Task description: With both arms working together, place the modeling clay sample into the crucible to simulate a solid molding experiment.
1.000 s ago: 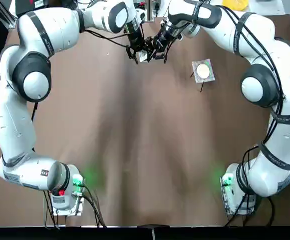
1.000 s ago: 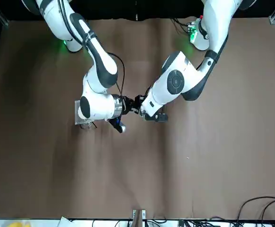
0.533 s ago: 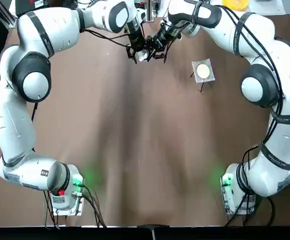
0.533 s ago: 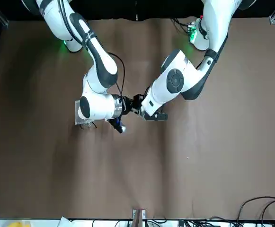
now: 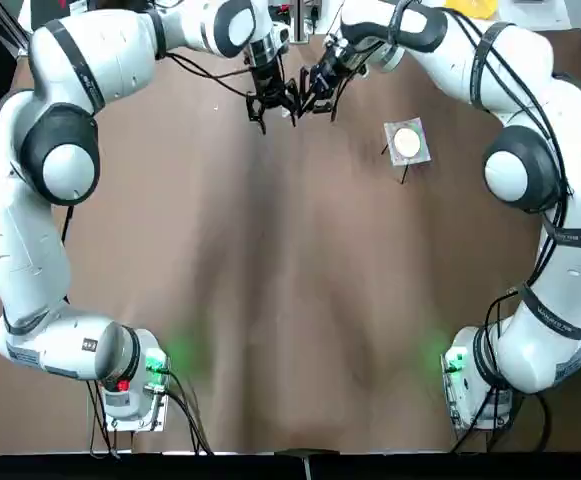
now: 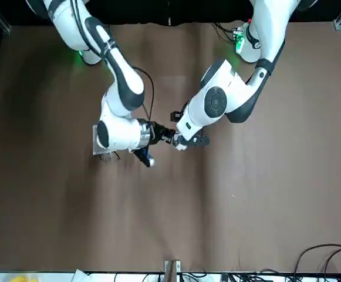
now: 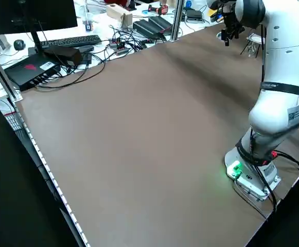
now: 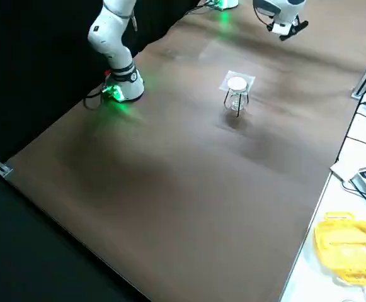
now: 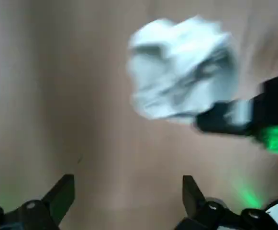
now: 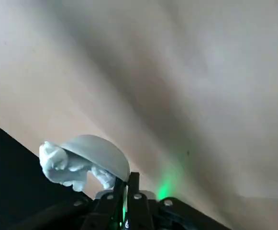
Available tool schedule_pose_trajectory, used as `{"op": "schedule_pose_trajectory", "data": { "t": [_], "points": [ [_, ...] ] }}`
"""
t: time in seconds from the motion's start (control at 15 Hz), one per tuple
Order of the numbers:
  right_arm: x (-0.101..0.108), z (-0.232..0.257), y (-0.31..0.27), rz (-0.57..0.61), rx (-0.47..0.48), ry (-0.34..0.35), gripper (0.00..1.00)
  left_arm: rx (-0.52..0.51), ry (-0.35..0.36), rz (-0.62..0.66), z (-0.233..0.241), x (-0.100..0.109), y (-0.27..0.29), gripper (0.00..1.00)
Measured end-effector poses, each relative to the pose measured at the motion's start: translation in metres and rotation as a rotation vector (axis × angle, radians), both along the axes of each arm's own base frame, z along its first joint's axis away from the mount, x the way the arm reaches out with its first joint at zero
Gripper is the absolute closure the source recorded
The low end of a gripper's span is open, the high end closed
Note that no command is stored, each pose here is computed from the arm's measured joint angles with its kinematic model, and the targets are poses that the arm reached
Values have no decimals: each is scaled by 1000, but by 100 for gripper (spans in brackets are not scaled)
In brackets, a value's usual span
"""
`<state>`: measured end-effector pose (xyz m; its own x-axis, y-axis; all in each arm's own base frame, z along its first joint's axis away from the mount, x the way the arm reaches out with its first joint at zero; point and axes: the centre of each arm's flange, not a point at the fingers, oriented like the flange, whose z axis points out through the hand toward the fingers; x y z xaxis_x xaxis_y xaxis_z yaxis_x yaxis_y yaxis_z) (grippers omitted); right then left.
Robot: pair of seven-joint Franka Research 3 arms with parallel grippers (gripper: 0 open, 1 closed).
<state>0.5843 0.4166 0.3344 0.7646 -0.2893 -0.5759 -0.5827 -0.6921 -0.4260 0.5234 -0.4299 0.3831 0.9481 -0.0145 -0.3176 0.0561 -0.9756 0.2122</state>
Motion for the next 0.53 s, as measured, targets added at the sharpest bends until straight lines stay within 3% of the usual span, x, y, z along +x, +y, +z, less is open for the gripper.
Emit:
{"op": "schedule_pose_trajectory", "data": {
  "t": [0.27,0.53],
  "points": [
    [31,-5,-72,28,27,44,96,73,28,-9,41,-3,32,0],
    [48,-7,-138,83,75,75,96,149,-49,-18,70,22,91,0]
  ]
}}
